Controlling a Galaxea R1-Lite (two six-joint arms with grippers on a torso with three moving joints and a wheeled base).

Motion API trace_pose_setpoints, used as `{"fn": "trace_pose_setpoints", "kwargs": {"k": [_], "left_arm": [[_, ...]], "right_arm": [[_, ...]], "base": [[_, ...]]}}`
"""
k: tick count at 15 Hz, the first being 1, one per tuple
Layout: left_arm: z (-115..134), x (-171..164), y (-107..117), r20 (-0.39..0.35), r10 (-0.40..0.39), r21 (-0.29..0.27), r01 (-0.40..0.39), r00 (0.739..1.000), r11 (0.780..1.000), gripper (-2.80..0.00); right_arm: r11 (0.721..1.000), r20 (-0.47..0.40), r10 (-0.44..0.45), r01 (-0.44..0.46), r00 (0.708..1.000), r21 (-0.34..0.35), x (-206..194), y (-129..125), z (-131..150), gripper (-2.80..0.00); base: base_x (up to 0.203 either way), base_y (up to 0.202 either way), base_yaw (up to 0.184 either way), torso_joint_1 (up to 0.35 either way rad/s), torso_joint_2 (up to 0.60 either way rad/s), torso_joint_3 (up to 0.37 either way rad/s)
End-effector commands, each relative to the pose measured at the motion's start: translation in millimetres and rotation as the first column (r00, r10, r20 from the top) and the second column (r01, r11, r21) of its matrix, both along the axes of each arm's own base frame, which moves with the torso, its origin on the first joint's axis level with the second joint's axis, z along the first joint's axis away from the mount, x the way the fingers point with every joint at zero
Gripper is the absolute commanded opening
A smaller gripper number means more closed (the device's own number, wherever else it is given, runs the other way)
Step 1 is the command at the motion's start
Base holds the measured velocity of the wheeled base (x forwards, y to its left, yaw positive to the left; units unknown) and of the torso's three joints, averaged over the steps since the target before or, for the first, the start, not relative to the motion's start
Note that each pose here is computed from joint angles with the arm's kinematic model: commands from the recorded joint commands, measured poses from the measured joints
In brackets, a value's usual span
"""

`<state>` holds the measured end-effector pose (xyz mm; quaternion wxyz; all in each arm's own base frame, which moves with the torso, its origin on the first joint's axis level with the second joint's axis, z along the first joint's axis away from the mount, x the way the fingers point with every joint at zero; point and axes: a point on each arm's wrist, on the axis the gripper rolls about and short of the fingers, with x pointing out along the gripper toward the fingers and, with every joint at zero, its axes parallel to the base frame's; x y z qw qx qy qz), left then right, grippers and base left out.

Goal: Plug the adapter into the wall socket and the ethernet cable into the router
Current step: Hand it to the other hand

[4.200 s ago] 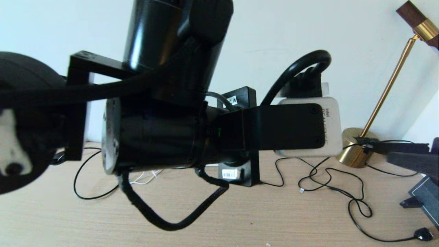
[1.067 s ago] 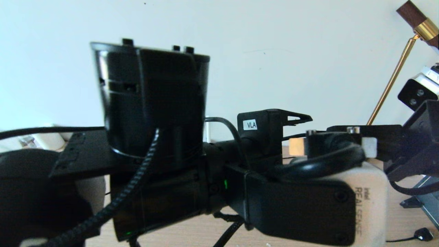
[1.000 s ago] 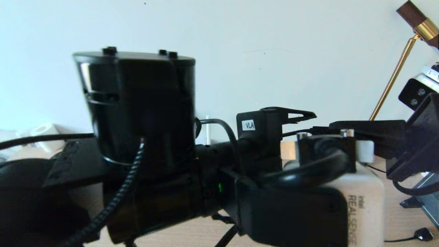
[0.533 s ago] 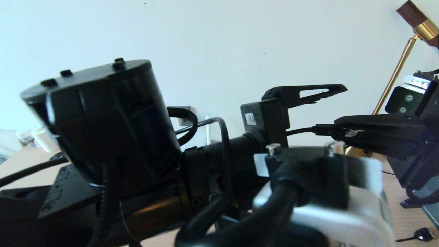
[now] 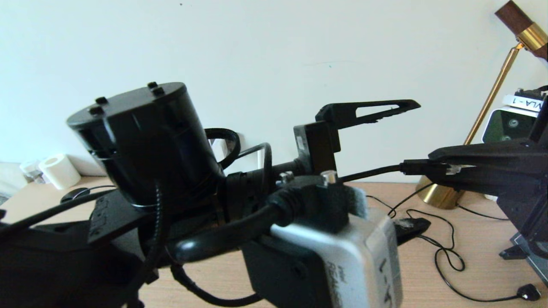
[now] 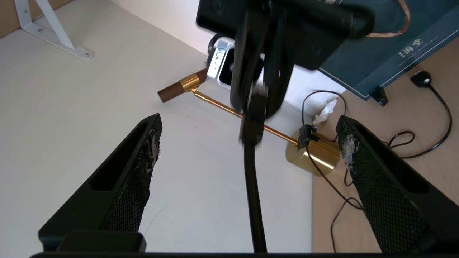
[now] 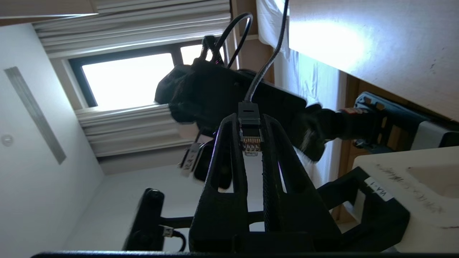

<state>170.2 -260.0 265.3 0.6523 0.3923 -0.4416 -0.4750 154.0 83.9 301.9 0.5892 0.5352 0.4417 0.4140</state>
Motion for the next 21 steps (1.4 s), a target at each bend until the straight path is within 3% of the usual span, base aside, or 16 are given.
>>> {"fn": "trace_pose_setpoints", "kwargs": {"k": [1,14,15,21], "left_arm": [[-4.0,9.6,1.3,0.009,0.019,0.0,-0.019,1.0,1.0,0.0],[-4.5,9.9,-2.6,0.011,0.009,-0.008,-0.009,1.0,1.0,0.0],[-5.0,8.9,-3.7,0.01,0.004,-0.007,-0.004,1.0,1.0,-2.8],[-8.2,-1.3,-13.0,0.002,-0.035,0.0,0.035,0.999,0.999,-2.8]], "right_arm": [[1.0,-0.008,0.004,-0.004,1.0,0.008,0.3,-2.1,1.1,-2.8],[1.0,-0.024,-0.005,0.006,1.0,0.003,6.7,-2.4,-2.5,-2.8],[1.0,-0.025,-0.005,0.005,1.0,0.001,7.7,-2.0,-3.1,-2.8],[1.0,-0.029,-0.005,0.005,1.0,-0.002,8.8,-1.6,-4.3,-2.8]], "base": [[0.0,0.0,0.0,0.0,0.0,0.0],[0.0,0.0,0.0,0.0,0.0,0.0],[0.0,0.0,0.0,0.0,0.0,0.0],[0.0,0.0,0.0,0.0,0.0,0.0]]}}
